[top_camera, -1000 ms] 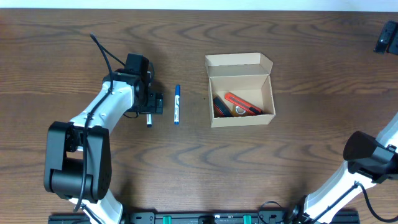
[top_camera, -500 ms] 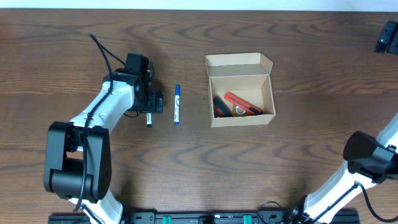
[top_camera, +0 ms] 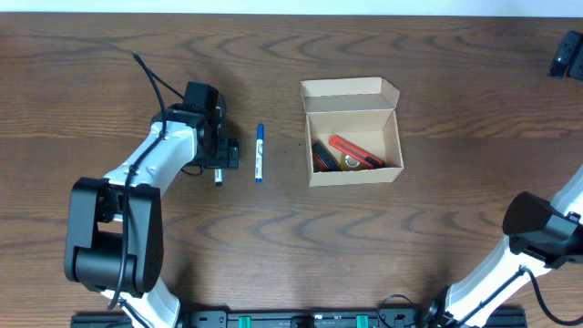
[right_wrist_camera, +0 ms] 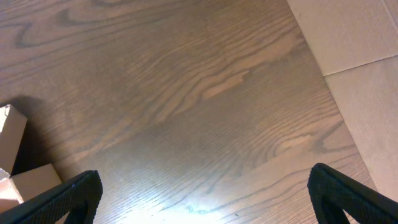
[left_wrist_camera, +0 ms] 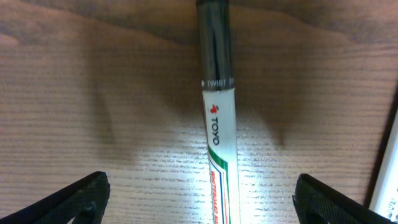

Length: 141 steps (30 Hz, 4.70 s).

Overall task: Pack container
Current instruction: 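Lower the left gripper and close it on the white marker, then lift the white marker and carry it over the box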

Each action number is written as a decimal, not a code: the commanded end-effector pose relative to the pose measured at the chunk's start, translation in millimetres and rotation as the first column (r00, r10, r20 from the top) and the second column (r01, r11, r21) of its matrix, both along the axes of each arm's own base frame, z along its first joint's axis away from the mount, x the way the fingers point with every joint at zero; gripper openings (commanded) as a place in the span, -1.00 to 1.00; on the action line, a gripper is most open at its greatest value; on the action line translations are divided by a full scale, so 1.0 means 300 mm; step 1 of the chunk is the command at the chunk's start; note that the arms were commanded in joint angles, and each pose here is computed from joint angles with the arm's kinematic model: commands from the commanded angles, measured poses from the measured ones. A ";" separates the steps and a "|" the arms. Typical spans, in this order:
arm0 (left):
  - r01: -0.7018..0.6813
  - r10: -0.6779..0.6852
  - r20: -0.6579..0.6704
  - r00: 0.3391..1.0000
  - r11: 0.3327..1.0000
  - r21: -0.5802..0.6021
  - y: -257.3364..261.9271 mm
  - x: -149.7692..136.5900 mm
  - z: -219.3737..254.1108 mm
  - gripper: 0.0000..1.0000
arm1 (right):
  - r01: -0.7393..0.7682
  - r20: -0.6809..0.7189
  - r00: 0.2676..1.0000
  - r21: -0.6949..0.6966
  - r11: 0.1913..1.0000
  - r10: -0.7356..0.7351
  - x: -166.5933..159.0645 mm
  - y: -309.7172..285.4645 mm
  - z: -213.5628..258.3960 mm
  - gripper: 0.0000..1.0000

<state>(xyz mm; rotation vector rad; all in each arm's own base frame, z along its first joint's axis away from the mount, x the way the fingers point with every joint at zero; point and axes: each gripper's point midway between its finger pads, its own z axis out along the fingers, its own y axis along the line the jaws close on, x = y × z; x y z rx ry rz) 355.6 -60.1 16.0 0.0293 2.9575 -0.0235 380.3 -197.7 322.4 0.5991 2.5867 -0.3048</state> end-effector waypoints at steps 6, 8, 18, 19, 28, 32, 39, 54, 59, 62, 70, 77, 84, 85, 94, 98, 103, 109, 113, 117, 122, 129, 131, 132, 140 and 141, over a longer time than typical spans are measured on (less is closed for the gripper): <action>-0.025 0.025 -0.018 1.000 1.000 0.013 0.007 -0.020 -0.030 0.90 | 0.014 0.031 0.999 -0.003 1.000 -0.014 -0.011 0.002 0.034 0.99; -0.032 0.032 -0.021 0.999 0.999 0.012 0.008 -0.030 -0.042 0.90 | 0.014 0.031 0.999 -0.003 1.000 -0.014 -0.011 0.002 0.034 0.99; -0.030 0.030 -0.024 0.999 1.000 0.001 0.004 -0.045 -0.065 0.91 | 0.014 0.031 0.999 -0.003 1.000 -0.014 -0.011 0.002 0.034 0.99; -0.030 0.030 -0.023 0.999 1.000 0.001 0.004 -0.043 -0.065 0.90 | 0.014 0.031 0.999 -0.003 1.000 -0.014 -0.011 0.002 0.034 0.99; -0.029 0.030 0.002 1.000 0.999 -0.016 -0.006 -0.022 -0.061 0.91 | 0.014 0.031 0.999 -0.003 1.000 -0.014 -0.011 0.002 0.034 0.99; -0.072 0.073 0.003 0.997 0.997 -0.028 -0.008 -0.020 -0.061 0.90 | 0.014 0.031 0.999 -0.003 1.000 -0.014 -0.011 0.002 0.034 0.98; -0.071 0.071 0.007 0.997 0.997 -0.028 -0.008 -0.017 -0.060 0.90 | 0.014 0.031 0.999 -0.003 1.000 -0.014 -0.011 0.002 0.034 0.98; -0.069 0.070 0.025 0.997 0.998 -0.004 0.005 -0.006 -0.063 0.90 | 0.014 0.031 0.999 -0.003 1.000 -0.014 -0.011 0.002 0.034 0.98; -0.070 0.071 -0.016 0.997 0.997 0.013 0.013 -0.028 -0.104 0.91 | 0.014 0.031 0.999 -0.003 1.000 -0.014 -0.011 0.002 0.034 0.99; -0.074 0.074 -0.040 0.996 0.997 0.018 0.015 -0.039 -0.131 0.91 | 0.014 0.031 0.999 -0.003 1.000 -0.014 -0.011 0.002 0.034 0.99; -0.073 0.074 -0.044 0.996 0.997 0.019 0.015 -0.041 -0.137 0.91 | 0.014 0.031 0.999 -0.003 1.000 -0.014 -0.011 0.002 0.034 0.99; -0.073 0.073 -0.046 0.996 0.997 0.012 0.011 -0.041 -0.137 0.13 | 0.014 0.031 0.999 -0.003 1.000 -0.014 -0.011 0.002 0.034 0.99; -0.073 0.073 -0.046 0.996 0.997 0.012 0.011 -0.042 -0.137 -0.85 | 0.014 0.031 0.999 -0.003 1.000 -0.014 -0.011 0.002 0.034 0.98; -0.074 0.074 -0.046 0.996 0.997 0.012 0.011 -0.042 -0.137 -0.88 | 0.014 0.031 0.999 -0.003 1.000 -0.014 -0.012 0.002 0.033 0.99; -0.052 0.050 -0.052 0.997 0.998 -0.035 -0.020 -0.033 -0.123 -0.88 | 0.014 0.031 0.999 -0.003 1.000 -0.014 -0.011 0.002 0.034 0.98; -0.021 0.015 -0.048 0.999 0.991 -0.134 -0.084 0.003 -0.057 -0.88 | 0.014 0.031 0.999 -0.003 1.000 -0.014 -0.011 0.002 0.034 0.99; 0.071 -0.070 0.012 0.997 0.978 -0.196 -0.178 0.092 0.125 -0.88 | 0.014 0.031 0.999 -0.003 1.000 -0.014 -0.011 0.002 0.034 0.98; 0.253 -0.225 0.187 0.956 0.958 -0.139 -0.332 0.206 0.455 -0.89 | 0.014 0.031 0.999 -0.003 1.000 -0.014 -0.011 0.002 0.034 0.98; 0.332 -0.279 0.305 0.911 0.933 -0.138 -0.437 0.242 0.619 -0.89 | 0.014 0.031 0.999 -0.003 1.000 -0.014 -0.011 0.002 0.034 0.98; 0.407 -0.328 0.305 0.894 0.880 -0.246 -0.548 0.193 0.645 -0.89 | 0.014 0.031 0.999 -0.003 1.000 -0.014 -0.012 0.002 0.033 0.99; 0.471 -0.404 0.252 0.879 0.815 -0.337 -0.666 0.103 0.616 -0.88 | 0.014 0.031 0.999 -0.003 1.000 -0.014 -0.011 0.002 0.034 0.97; 0.631 -0.597 0.220 0.771 0.672 -0.388 -0.841 -0.025 0.536 -0.89 | 0.014 0.031 0.999 -0.003 1.000 -0.014 -0.012 0.002 0.033 0.99; 0.655 -0.635 0.204 0.746 0.642 -0.397 -0.864 -0.046 0.502 -0.88 | 0.014 0.031 0.999 -0.003 1.000 -0.014 -0.011 0.002 0.034 0.98; 0.662 -0.646 0.198 0.738 0.632 -0.403 -0.867 -0.050 0.489 -0.89 | 0.014 0.031 0.999 -0.003 1.000 -0.014 -0.012 0.002 0.033 0.98; 0.750 -0.723 0.251 0.644 0.531 -0.396 -0.846 -0.024 0.508 -0.88 | 0.014 0.031 0.999 -0.003 1.000 -0.014 -0.011 0.002 0.034 0.99; 0.758 -0.724 0.265 0.637 0.527 -0.384 -0.846 -0.013 0.520 -0.88 | 0.014 0.031 0.999 -0.003 1.000 -0.014 -0.011 0.002 0.034 0.98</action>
